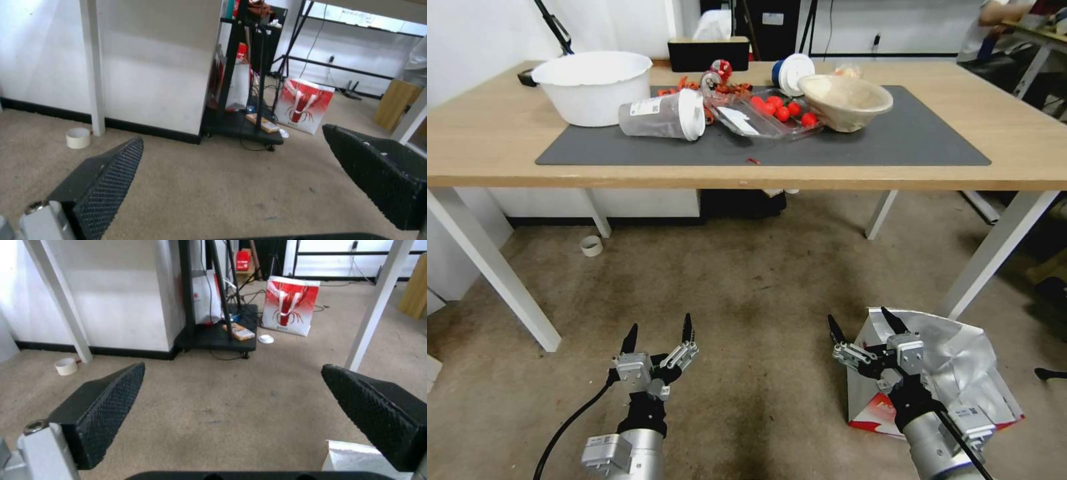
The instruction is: Pick up the food delivery bag from the floor and place it on the table.
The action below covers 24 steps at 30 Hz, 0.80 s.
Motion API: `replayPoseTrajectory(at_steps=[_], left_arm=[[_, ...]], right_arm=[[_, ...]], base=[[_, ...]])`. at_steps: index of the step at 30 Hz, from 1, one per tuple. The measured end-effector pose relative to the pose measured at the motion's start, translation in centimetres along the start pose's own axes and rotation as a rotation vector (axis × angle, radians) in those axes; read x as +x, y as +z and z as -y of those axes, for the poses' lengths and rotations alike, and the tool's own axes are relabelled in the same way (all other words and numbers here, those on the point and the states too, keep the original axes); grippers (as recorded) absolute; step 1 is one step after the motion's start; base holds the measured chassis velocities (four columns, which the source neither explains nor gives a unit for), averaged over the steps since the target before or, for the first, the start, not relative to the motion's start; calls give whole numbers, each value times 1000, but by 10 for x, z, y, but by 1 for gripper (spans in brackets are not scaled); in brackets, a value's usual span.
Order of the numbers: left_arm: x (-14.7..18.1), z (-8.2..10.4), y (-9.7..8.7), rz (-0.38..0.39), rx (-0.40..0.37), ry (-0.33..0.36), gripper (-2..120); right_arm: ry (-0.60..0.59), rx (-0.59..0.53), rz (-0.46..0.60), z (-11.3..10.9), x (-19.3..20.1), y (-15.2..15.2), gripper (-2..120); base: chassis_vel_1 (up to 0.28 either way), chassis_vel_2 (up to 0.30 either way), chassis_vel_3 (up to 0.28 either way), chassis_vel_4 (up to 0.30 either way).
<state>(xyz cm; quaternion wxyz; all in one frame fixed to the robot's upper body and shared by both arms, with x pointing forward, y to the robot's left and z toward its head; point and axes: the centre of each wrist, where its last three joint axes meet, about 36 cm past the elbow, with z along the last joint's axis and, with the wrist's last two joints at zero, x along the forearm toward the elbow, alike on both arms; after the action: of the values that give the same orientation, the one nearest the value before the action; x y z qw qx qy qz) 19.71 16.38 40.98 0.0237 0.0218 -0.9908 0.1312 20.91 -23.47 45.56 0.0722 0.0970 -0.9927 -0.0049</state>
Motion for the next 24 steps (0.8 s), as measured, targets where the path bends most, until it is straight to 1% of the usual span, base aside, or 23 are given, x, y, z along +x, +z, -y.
replayPoseTrajectory(at_steps=[24], left_arm=[[-2,-3,-1,3,-1,2,100]], right_arm=[[-7,2,5,0,0,1,100]], base=[[0,0,0,0]])
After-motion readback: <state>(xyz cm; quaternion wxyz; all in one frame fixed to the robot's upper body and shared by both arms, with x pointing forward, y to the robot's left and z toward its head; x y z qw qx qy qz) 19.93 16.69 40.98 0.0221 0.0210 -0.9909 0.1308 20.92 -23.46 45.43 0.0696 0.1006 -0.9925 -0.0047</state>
